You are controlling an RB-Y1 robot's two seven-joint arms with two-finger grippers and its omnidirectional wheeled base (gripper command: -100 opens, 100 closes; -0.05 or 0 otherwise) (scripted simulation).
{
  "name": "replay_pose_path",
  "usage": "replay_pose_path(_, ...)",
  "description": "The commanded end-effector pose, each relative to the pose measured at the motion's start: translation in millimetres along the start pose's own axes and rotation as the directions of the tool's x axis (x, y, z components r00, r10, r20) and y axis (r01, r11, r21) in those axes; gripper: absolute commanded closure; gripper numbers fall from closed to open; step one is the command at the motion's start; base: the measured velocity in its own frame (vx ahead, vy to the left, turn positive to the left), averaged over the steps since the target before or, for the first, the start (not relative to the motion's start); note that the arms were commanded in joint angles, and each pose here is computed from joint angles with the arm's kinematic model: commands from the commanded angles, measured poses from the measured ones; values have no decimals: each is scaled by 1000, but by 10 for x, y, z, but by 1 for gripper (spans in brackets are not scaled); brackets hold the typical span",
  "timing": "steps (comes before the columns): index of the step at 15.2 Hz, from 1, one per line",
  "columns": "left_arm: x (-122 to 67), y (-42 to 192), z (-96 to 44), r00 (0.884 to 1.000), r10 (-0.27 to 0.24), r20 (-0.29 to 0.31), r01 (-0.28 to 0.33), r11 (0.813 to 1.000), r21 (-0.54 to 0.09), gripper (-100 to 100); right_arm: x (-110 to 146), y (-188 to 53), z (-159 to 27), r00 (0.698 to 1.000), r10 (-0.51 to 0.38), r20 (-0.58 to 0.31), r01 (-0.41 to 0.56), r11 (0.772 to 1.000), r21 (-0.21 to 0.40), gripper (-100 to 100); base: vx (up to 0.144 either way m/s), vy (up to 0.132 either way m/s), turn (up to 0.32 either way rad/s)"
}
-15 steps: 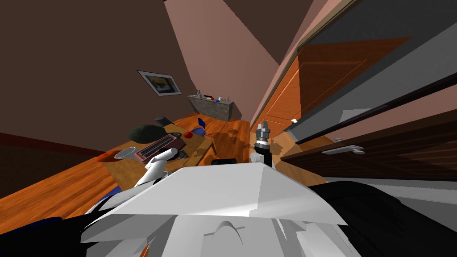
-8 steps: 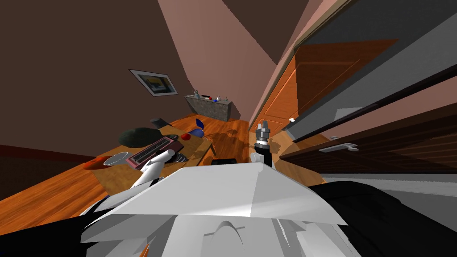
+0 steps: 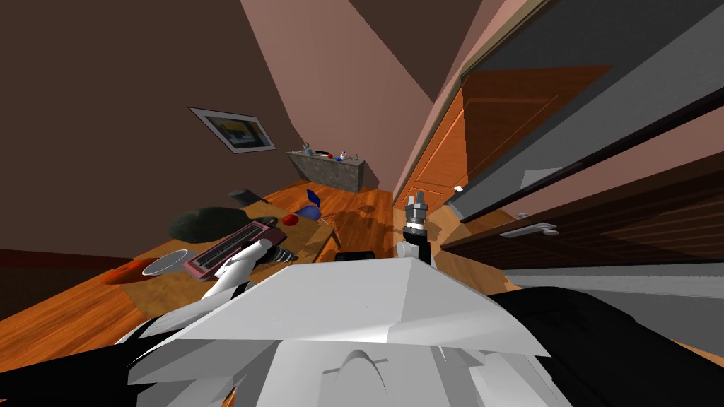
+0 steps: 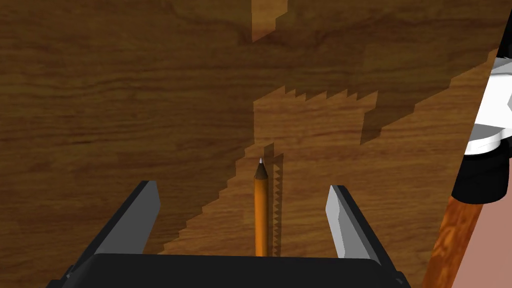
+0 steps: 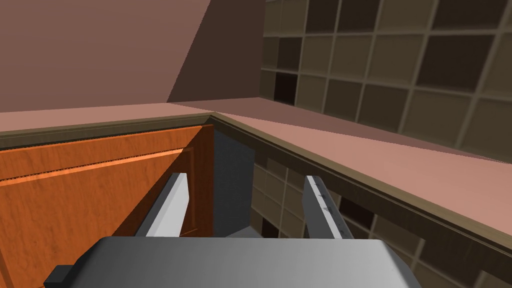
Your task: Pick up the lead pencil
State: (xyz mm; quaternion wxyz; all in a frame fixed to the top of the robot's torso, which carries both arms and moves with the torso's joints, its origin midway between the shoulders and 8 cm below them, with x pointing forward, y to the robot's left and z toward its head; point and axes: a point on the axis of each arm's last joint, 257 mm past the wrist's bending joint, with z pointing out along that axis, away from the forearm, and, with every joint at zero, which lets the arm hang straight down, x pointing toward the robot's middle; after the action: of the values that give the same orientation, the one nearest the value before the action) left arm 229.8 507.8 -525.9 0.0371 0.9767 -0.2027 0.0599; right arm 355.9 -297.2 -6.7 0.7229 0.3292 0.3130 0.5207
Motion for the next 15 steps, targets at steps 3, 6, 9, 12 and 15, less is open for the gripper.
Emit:
replay_pose_path(3,-129,146,11,998,-58,19,59,996,-64,-100,0,0,0,1000,0,0,0,1000,0,0,35,8,-59)
replay_pose_path(6,-92,243,171,999,-44,13,44,998,-53,-100,0,0,0,1000,0,0,0,1000,0,0,20,25,7)
replay_pose_path(9,-97,281,212,999,-43,14,43,998,-56,-100,0,0,0,1000,0,0,0,1000,0,0,25,46,10)
replay_pose_path(12,-94,285,223,999,-42,13,43,998,-53,100,0,0,0,1000,0,0,0,1000,0,0,3,6,-1)
replay_pose_path(15,-93,182,92,999,-45,14,46,998,-52,100,0,0,0,1000,0,0,0,1000,0,0,-7,-15,-8)
